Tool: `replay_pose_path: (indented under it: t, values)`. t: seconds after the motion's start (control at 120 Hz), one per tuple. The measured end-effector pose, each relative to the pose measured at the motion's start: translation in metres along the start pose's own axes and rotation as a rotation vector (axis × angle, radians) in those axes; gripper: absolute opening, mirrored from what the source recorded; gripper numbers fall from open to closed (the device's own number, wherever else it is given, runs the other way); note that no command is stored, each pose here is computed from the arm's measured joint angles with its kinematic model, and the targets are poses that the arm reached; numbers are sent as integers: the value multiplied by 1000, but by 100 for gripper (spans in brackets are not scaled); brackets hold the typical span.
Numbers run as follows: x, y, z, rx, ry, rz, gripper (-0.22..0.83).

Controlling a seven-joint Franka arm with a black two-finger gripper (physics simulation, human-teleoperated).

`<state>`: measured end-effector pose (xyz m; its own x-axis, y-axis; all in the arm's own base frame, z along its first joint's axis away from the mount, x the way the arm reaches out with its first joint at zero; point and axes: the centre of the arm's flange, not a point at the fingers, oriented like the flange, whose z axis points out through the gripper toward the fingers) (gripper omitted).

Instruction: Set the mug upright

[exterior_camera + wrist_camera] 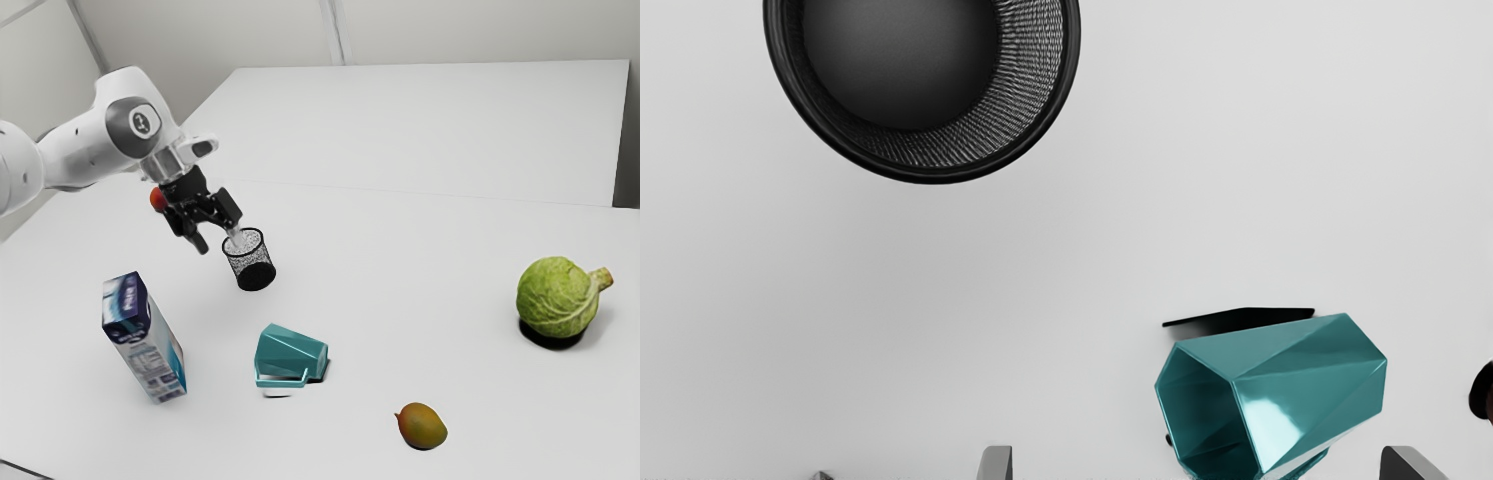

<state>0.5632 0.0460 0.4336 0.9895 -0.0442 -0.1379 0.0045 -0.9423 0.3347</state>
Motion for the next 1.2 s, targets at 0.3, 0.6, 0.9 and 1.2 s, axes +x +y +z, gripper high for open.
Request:
replay_pose_path:
  t: [0.3, 0.6, 0.9, 1.2]
  values:
    - [-12, -1, 64, -192, -110, -38, 62]
    - [-25, 7, 102, -271, -172, -38, 62]
    - [-26, 19, 127, -304, -204, -36, 62]
    - [-25, 28, 143, -328, -219, -42, 61]
